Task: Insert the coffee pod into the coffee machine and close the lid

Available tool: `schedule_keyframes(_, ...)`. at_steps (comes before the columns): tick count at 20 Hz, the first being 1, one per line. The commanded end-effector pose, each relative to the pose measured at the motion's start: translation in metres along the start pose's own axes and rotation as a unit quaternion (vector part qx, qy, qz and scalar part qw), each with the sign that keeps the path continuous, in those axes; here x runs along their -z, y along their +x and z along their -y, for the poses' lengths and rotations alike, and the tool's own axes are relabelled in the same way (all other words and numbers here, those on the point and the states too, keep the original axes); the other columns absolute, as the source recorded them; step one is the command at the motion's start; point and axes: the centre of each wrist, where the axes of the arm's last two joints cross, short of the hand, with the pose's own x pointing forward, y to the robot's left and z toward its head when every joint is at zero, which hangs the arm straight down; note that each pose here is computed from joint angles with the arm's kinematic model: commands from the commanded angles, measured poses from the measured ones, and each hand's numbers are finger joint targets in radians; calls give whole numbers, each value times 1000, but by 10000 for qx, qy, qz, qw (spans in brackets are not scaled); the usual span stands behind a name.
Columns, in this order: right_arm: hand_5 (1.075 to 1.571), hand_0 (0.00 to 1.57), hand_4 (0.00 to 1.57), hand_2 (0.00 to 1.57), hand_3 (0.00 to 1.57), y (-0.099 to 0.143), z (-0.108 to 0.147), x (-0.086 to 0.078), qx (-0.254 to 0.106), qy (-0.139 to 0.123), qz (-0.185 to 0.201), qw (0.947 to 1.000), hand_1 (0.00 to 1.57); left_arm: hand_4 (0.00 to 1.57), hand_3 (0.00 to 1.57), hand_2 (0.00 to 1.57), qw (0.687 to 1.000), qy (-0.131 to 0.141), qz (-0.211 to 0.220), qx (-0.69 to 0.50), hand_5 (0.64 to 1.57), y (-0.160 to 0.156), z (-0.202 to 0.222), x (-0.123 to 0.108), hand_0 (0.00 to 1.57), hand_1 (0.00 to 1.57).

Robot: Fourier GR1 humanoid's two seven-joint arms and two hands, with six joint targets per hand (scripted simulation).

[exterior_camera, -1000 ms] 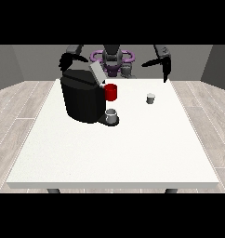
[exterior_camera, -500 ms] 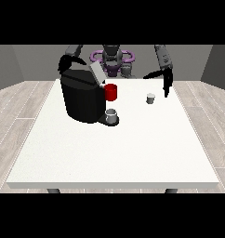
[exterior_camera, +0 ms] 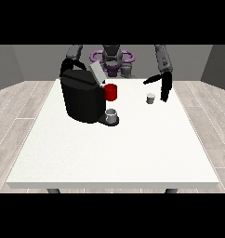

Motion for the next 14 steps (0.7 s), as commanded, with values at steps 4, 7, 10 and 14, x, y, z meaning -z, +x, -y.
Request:
schedule_keyframes(4, 1571, 0, 424, 0, 0, -38, 8, -5, -235, -110, -252, 9993, 0, 0, 349, 718, 9985, -204, -276, 424, 1571, -4, 27, 7, 647, 647)
schedule_keyframes(7, 1571, 0, 412, 0, 0, 1, -4, 13, -109, -4, -25, 9999, 0, 0, 513, 820, 9973, 171, -327, 632, 1571, -23, -5, 4, 758, 758)
schedule_keyframes(10, 1571, 0, 427, 0, 0, 8, -13, 6, -227, 107, -42, 9997, 0, 0, 487, 756, 9948, 3, -379, 950, 1571, -35, -2, 1, 634, 634)
schedule_keyframes(14, 1571, 0, 435, 0, 0, -15, 8, 5, -115, 95, -120, 9998, 0, 0, 440, 692, 9894, -92, -331, 1412, 1571, -32, 2, 3, 536, 536)
